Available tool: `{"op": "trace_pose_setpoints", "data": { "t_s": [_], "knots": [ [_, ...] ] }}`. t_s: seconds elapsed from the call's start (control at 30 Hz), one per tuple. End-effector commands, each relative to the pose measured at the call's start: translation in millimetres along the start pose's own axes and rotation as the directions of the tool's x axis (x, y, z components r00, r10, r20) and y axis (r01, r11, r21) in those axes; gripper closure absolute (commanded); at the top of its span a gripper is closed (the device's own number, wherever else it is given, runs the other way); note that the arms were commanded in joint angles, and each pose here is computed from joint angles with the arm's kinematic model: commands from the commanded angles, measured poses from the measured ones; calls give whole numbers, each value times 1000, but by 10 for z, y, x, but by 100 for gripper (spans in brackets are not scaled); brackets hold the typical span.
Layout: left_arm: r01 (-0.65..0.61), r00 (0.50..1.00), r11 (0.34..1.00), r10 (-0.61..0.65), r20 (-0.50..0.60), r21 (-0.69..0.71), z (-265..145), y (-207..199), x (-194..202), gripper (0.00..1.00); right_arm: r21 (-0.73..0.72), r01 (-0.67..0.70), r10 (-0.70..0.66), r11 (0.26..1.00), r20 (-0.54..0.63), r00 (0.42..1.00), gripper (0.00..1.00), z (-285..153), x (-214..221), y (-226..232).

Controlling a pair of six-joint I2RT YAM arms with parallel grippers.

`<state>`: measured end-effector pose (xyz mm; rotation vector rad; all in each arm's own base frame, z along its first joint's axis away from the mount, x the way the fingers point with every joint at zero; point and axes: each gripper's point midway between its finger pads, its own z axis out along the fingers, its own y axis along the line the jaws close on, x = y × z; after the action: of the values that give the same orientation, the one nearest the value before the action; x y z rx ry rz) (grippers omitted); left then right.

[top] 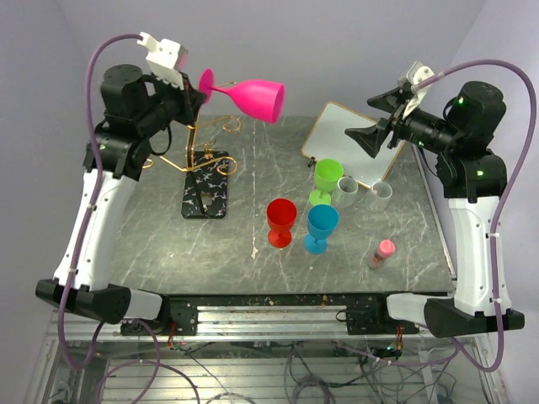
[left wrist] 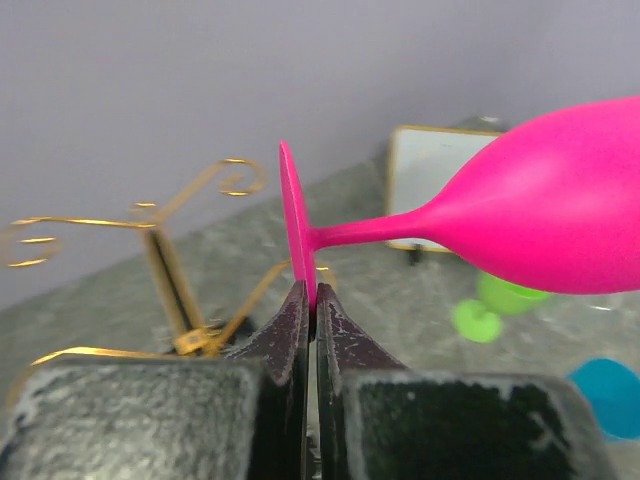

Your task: Place the wine glass upside down on the wine glass rack

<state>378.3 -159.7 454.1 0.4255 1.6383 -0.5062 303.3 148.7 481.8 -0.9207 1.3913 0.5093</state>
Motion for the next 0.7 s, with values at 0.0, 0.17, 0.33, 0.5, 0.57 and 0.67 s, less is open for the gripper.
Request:
{"op": "trace_pose_setpoints", "data": {
  "t_s": [0.0,0.17,0.33,0.5,0.57,0.67],
  "knots": [
    [-212,974,921,227,7,-328,-524,620,-389,93,70,74,-70,995,-52,996,17,-112,44,-92],
    [-324,935,744,347,-76,-584,-1080,1176,-615,93,101,115,-100,988,-144,984,16,-110,356,-186],
    [-435,881,464,395,-259,-772,-1580,1663,-705,93,70,124,-106,990,-222,969,14,-55,728,-170],
    [-516,835,209,340,-433,-831,-1896,2030,-719,93,11,99,-93,995,-252,963,11,43,1052,-66],
    [-541,821,164,317,-475,-825,-1904,2125,-674,93,-5,78,-77,997,-251,965,11,95,1158,-31],
    [-582,796,110,281,-537,-806,-1855,2277,-580,93,-31,52,-58,998,-234,970,9,171,1266,26]
  ]
}}
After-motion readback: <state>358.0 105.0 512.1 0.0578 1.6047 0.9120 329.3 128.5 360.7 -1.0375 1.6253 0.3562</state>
